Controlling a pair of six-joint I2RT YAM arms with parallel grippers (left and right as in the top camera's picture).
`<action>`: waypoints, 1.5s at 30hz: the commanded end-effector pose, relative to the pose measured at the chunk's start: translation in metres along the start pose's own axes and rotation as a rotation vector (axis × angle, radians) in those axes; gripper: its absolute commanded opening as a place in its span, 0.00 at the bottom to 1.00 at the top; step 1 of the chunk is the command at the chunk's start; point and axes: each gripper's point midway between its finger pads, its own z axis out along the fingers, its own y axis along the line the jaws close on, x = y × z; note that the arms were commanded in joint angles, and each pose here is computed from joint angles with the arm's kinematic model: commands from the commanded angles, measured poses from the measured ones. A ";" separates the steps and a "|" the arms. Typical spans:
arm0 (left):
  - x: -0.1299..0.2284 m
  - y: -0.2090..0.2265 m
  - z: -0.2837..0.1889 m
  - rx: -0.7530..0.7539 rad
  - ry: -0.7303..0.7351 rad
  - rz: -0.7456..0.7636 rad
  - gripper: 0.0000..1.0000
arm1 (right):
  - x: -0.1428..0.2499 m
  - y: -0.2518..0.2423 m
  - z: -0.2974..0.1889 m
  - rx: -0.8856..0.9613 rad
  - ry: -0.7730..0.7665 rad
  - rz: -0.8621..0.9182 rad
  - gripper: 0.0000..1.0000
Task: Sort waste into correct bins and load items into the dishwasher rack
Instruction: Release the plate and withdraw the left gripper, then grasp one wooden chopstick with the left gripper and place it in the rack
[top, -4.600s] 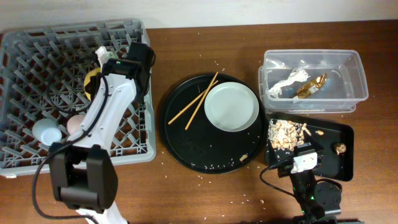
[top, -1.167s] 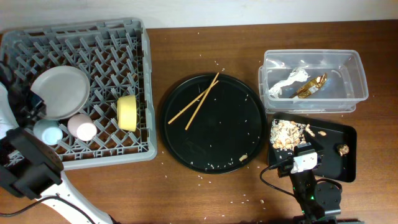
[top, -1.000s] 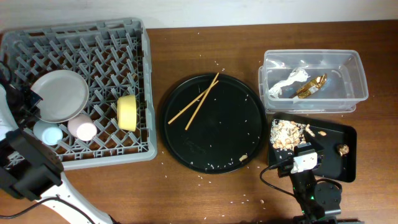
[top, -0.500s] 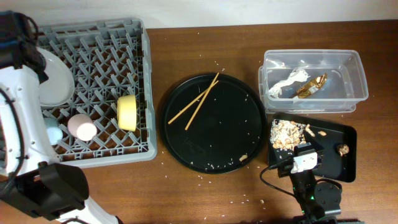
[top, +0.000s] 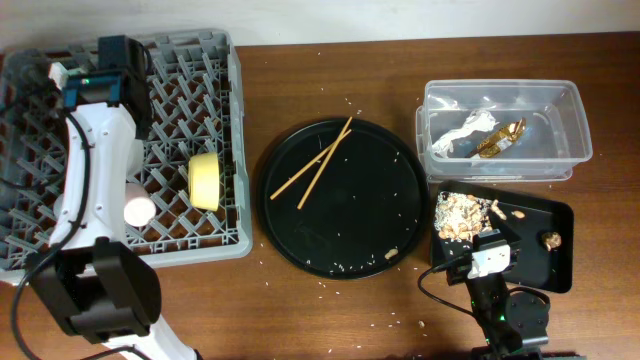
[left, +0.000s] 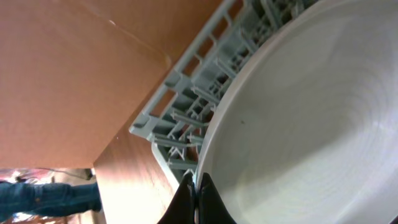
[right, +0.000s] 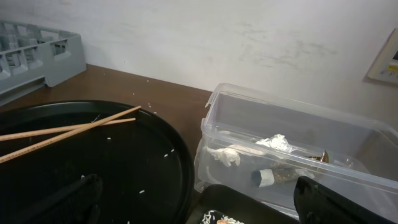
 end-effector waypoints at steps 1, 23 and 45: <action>0.007 0.000 0.006 -0.031 0.004 0.009 0.00 | 0.002 -0.001 0.000 0.007 0.003 0.004 0.98; 0.111 -0.190 -0.209 1.165 0.091 0.666 0.58 | 0.002 -0.001 0.000 0.007 0.004 0.005 0.99; 0.291 -0.352 -0.196 1.108 0.158 1.152 0.19 | 0.002 -0.001 0.000 0.007 0.004 0.005 0.98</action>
